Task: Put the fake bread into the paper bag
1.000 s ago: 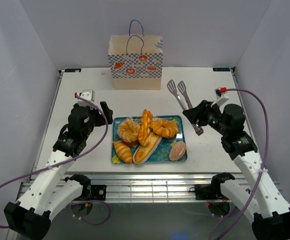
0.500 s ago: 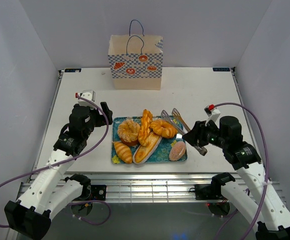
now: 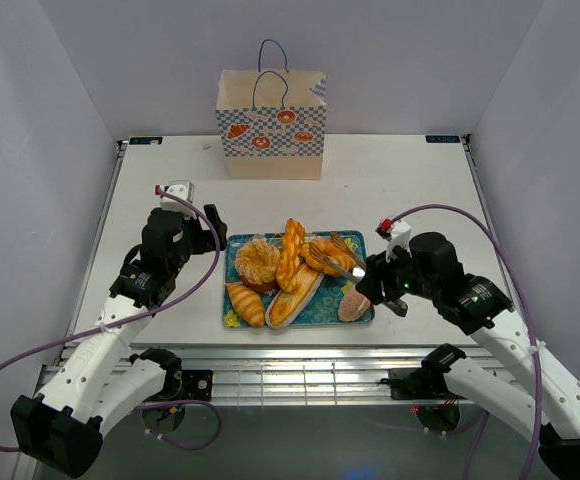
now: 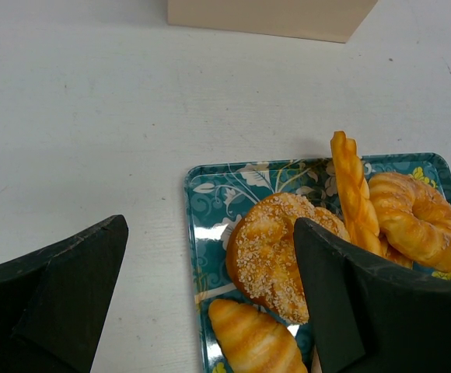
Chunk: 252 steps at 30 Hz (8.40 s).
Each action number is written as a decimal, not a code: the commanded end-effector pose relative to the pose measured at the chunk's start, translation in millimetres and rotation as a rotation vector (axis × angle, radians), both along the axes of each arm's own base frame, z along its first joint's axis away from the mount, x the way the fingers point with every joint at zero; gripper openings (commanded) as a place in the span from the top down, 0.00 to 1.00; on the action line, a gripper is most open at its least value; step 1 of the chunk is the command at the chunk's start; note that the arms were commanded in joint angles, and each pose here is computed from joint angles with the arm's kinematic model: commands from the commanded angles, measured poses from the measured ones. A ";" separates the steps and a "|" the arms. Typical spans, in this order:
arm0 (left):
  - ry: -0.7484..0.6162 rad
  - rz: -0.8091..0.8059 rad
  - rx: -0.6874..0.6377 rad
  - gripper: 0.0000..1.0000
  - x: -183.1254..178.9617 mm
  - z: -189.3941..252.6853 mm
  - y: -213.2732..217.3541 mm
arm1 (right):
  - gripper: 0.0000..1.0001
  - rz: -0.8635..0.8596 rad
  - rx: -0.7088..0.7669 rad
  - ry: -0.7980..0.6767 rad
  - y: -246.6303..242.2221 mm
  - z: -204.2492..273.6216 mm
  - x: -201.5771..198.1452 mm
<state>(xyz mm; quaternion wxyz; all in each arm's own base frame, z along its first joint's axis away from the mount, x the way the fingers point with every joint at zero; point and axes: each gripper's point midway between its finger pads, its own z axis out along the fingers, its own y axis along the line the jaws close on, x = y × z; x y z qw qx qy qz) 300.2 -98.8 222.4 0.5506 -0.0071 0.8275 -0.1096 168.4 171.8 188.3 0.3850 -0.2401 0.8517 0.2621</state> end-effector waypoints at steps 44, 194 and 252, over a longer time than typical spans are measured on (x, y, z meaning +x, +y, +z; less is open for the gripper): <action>-0.032 -0.030 -0.013 0.02 0.7 17.3 -5.8 | 0.92 -0.044 -0.110 -0.179 19.7 39.2 14.3; -0.010 -0.031 0.005 0.02 1.1 9.9 -8.1 | 0.49 -0.102 0.381 0.004 -4.9 5.0 -9.6; 0.052 -0.032 0.032 0.02 6.3 -8.1 -10.3 | 0.46 -0.158 -0.043 -0.191 74.7 3.2 -80.1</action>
